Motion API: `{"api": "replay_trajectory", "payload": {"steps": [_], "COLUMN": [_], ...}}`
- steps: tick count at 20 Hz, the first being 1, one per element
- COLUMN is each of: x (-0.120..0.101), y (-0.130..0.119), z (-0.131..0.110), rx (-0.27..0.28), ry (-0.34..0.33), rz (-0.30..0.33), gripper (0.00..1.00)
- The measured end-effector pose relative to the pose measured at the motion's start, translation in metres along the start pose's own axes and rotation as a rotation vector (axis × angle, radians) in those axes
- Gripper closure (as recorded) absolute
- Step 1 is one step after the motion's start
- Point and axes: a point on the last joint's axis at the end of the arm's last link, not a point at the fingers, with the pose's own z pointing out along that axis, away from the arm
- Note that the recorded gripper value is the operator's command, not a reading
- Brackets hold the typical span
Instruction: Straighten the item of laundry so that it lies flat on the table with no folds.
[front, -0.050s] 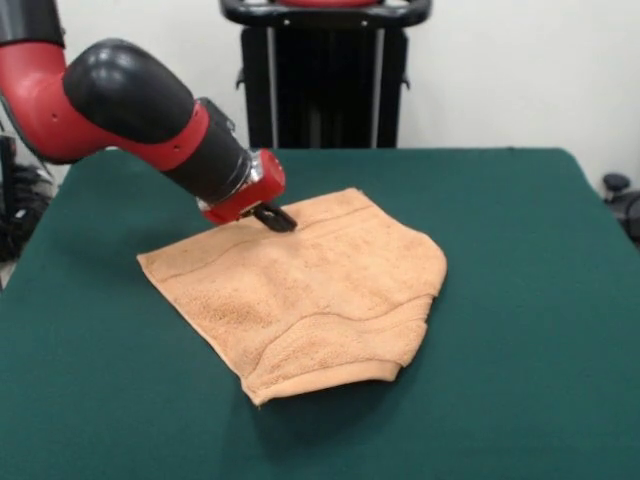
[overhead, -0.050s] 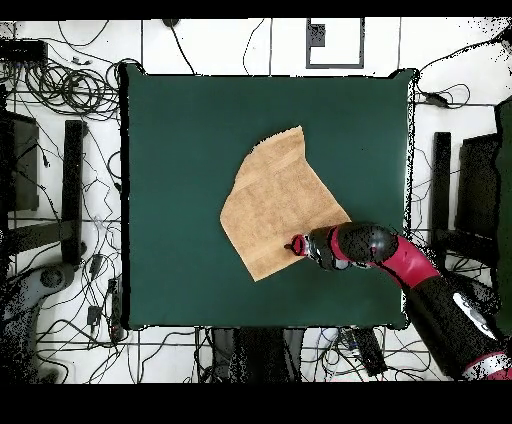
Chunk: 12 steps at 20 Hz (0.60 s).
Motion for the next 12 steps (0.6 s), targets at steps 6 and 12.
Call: {"api": "replay_trajectory", "payload": {"steps": [6,12], "x": [-0.001,-0.009], "y": [0.016,0.044], "z": [0.004,0.014], "rx": [0.119,0.344], "ry": [0.010,0.060], "rz": [-0.051,-0.005], "gripper": [1.00,1.00]}}
